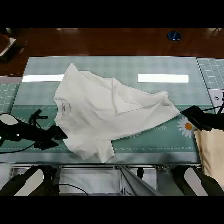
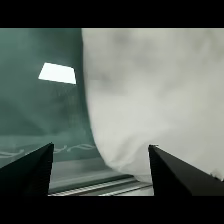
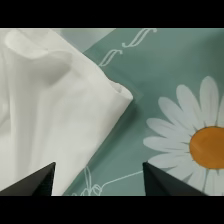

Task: Fold the shirts.

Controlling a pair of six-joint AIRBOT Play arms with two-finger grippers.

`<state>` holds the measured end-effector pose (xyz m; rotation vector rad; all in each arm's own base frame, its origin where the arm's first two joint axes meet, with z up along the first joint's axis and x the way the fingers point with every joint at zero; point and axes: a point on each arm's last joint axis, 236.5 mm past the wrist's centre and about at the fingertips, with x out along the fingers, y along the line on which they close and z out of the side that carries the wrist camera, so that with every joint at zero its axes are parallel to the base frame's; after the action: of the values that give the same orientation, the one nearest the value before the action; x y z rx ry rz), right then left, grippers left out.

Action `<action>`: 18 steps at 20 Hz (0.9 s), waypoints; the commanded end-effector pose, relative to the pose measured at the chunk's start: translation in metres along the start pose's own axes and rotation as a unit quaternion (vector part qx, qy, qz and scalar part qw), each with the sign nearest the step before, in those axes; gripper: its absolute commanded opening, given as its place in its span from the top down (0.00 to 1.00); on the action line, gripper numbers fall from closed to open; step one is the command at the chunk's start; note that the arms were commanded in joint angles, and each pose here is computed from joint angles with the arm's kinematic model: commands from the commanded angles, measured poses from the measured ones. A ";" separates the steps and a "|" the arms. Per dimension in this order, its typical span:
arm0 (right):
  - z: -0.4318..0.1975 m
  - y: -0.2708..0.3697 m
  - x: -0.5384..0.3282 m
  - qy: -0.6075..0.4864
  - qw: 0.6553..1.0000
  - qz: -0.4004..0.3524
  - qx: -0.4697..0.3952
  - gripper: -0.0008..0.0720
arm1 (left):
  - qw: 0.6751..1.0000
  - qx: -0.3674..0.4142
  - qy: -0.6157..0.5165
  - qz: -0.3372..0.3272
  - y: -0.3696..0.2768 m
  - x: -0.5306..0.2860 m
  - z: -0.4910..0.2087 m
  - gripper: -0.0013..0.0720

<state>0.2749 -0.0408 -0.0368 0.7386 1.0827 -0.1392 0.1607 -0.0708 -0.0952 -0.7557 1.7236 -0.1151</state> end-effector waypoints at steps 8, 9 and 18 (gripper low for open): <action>0.023 -0.025 -0.002 -0.057 0.995 -0.046 0.075 0.13 | 0.999 0.008 -0.027 -0.040 -0.029 0.052 -0.007 0.97; 0.021 -0.037 -0.001 -0.052 0.993 -0.070 0.077 0.13 | 0.998 0.008 -0.037 -0.045 -0.032 0.050 -0.002 0.96; 0.001 -0.020 0.054 0.088 0.993 0.004 0.084 0.13 | 0.997 0.024 -0.047 -0.050 -0.038 0.045 0.005 0.96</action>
<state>0.2745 -0.0502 -0.0885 0.8708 1.2392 -0.2339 0.1744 -0.1237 -0.1170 -0.8026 1.5983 -0.1861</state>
